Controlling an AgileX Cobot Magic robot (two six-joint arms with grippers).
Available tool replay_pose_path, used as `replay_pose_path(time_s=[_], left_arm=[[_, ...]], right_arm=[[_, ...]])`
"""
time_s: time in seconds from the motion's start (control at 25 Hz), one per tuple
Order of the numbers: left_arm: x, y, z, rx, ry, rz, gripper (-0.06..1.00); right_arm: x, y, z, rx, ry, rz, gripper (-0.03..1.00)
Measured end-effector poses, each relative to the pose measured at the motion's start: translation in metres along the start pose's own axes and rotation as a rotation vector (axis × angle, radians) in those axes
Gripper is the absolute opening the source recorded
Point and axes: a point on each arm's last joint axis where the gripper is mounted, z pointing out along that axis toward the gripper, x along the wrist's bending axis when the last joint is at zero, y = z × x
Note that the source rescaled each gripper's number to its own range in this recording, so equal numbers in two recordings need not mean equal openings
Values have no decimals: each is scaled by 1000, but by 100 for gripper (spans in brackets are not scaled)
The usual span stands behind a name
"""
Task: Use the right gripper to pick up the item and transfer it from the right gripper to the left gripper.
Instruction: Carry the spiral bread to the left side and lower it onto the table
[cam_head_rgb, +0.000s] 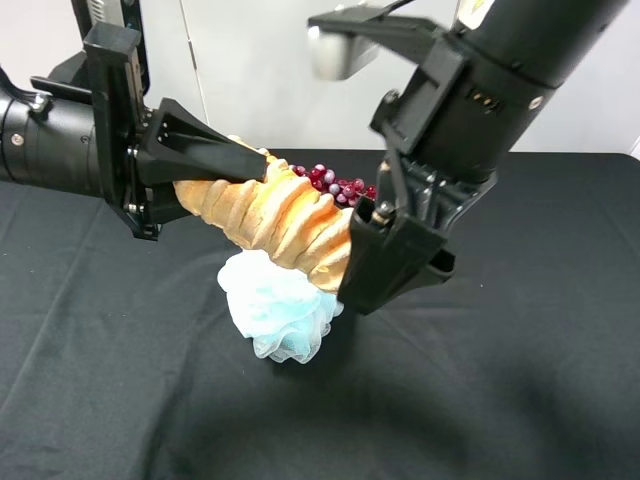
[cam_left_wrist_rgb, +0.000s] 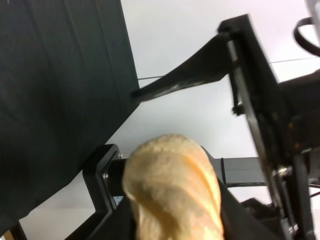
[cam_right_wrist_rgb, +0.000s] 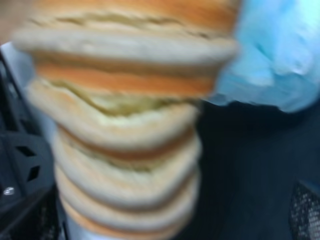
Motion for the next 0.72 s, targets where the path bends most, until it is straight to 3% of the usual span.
replay_pose_path(time_s=[0.44,0.72], left_arm=[[1,1,0,-8,8,3,4],[1,1,0,-12,12,3,4]], right_arm=[[21,-28,-66,-183,-116,100,100],[31,-65,-96,-272,-226,167,100]])
